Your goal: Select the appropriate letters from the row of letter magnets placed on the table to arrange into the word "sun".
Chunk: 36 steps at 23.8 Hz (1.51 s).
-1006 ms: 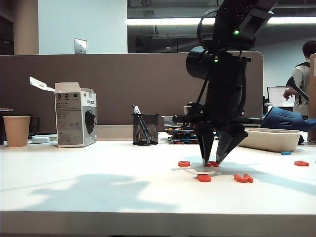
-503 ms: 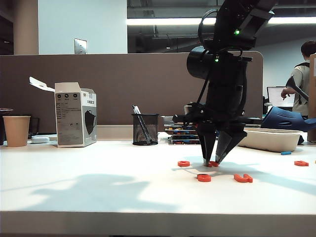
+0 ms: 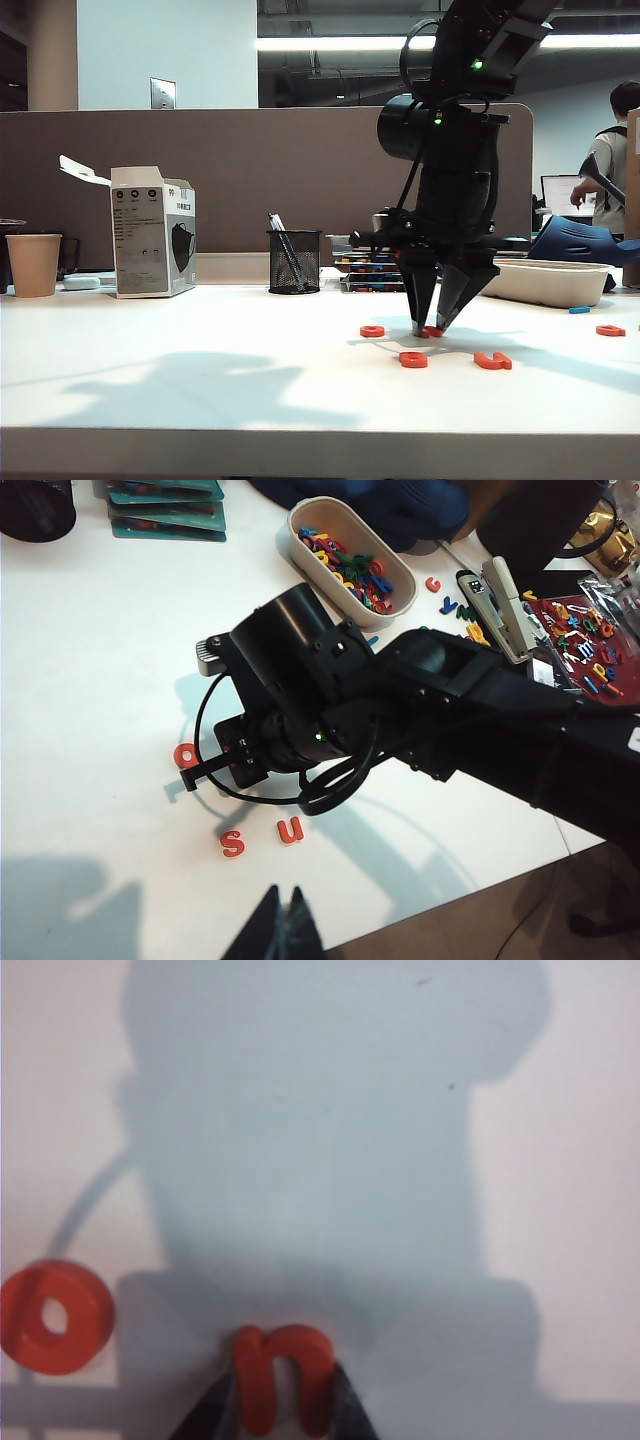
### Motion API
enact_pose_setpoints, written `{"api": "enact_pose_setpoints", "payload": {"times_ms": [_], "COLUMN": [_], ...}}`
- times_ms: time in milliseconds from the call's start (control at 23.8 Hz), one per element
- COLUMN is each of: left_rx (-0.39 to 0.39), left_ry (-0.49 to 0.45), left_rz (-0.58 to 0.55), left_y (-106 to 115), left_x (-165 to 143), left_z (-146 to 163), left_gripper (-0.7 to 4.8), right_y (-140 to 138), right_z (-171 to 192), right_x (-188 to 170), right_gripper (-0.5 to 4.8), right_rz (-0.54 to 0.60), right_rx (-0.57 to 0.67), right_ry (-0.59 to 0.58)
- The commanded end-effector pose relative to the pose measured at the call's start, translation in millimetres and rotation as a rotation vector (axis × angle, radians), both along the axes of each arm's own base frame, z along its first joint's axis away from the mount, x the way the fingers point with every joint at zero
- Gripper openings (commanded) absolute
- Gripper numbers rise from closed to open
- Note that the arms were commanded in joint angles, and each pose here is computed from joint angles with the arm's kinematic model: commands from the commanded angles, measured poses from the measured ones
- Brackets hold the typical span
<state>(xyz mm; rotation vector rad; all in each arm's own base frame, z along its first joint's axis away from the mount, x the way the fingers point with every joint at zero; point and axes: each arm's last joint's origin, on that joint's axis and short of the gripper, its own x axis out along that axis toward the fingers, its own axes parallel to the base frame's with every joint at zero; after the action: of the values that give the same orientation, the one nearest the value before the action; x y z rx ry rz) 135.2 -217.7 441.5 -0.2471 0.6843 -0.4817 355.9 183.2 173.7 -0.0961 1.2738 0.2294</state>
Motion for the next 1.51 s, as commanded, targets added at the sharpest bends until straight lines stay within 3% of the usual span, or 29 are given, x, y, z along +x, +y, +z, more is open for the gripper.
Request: {"api": "enact_pose_setpoints", "payload": {"times_ms": [42, 461, 1006, 1216, 1510], "left_rx": [-0.007, -0.008, -0.008, -0.008, -0.007], "left_ry": [-0.009, -0.010, -0.010, -0.010, -0.009], "left_rz": [-0.002, -0.002, -0.001, -0.002, -0.002], "left_y": [1, 1, 1, 1, 1], "left_x": [-1, -1, -1, -1, -1], "left_z": [2, 2, 2, 2, 2], "left_gripper": [-0.05, -0.05, -0.05, -0.05, -0.05], "right_y": [0, -9, -49, -69, -86], "right_z": [9, 47, 89, 89, 50], "right_x": [-3, -11, -28, -48, -94], "right_gripper": [0.85, 0.85, 0.85, 0.85, 0.85], "right_rz": [0.003, -0.037, -0.119, -0.161, -0.218], "right_rx": [0.010, -0.057, -0.070, -0.064, 0.029], "right_ry": [0.010, -0.094, -0.111, -0.116, -0.100]}}
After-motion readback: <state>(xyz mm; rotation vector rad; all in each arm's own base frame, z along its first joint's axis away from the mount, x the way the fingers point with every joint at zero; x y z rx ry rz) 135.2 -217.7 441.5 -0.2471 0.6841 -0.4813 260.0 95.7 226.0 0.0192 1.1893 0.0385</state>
